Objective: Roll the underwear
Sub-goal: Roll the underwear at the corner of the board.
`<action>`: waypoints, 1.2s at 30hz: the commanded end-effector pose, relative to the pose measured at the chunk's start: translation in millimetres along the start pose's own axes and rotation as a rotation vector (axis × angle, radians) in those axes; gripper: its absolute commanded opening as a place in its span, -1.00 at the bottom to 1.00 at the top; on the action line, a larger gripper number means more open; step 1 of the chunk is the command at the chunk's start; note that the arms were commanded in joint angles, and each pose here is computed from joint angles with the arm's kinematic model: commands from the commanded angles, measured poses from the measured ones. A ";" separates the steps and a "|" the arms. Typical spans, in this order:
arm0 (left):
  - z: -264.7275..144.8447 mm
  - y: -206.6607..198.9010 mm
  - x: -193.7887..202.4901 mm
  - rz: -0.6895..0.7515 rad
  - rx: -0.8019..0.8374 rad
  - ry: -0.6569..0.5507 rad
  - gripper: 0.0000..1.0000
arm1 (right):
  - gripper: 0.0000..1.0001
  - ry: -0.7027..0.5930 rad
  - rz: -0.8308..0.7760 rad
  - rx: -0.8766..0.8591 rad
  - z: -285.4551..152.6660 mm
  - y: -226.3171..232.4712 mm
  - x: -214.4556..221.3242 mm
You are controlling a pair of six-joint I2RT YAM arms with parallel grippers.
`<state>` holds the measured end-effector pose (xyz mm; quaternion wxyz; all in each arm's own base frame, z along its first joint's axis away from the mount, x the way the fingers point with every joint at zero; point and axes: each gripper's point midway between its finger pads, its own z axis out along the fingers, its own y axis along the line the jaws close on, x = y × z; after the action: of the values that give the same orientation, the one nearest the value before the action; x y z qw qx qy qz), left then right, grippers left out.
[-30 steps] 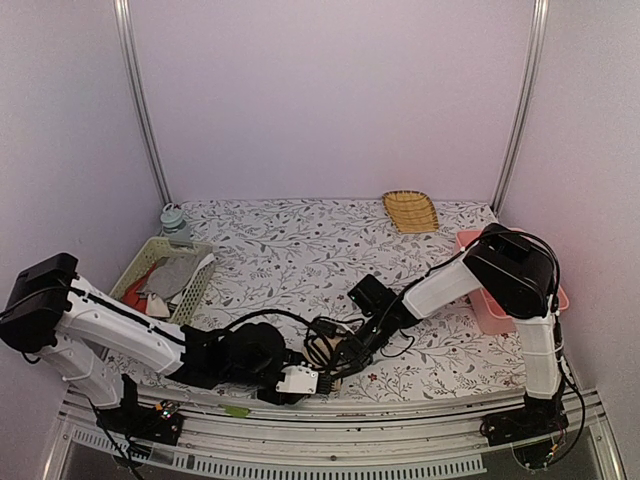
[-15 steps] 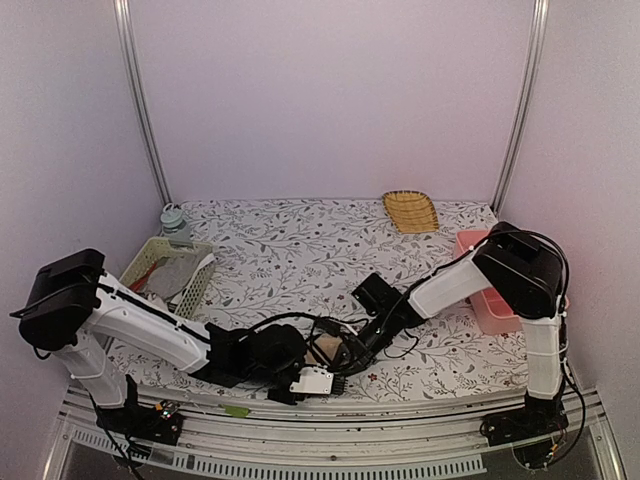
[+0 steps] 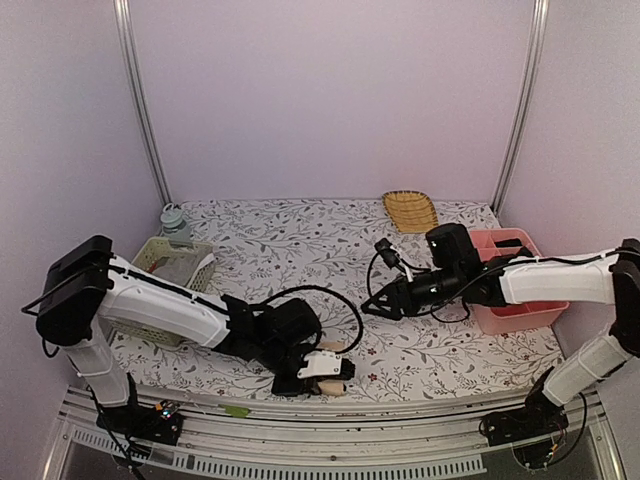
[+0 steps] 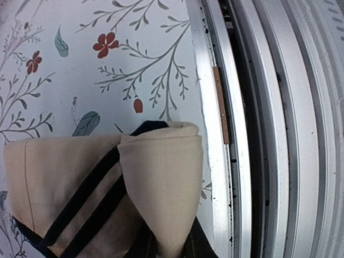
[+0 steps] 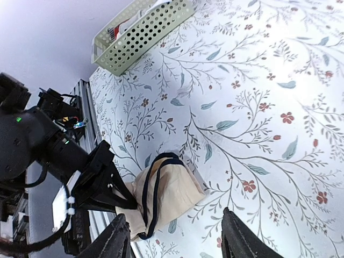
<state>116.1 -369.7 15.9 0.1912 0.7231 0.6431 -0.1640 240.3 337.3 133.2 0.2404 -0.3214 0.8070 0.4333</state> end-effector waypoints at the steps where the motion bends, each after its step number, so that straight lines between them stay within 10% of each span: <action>1: 7.9 -27.7 54.4 -0.203 0.270 0.195 -1.00 | 0.19 -0.073 -0.093 0.135 -27.5 4.1 11.2; 13: 32.8 -27.5 82.3 -0.445 0.542 0.346 -1.00 | 0.15 -0.018 -0.335 0.202 -24.7 55.9 67.6; 36: 39.6 -6.4 104.2 -0.493 0.530 0.406 -0.99 | 0.06 0.295 -0.750 0.093 102.1 71.9 111.0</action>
<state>124.4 -367.8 8.4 -0.0969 0.5860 0.7087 -0.3806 126.7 413.2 55.5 0.2807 -0.6199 0.6946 0.2334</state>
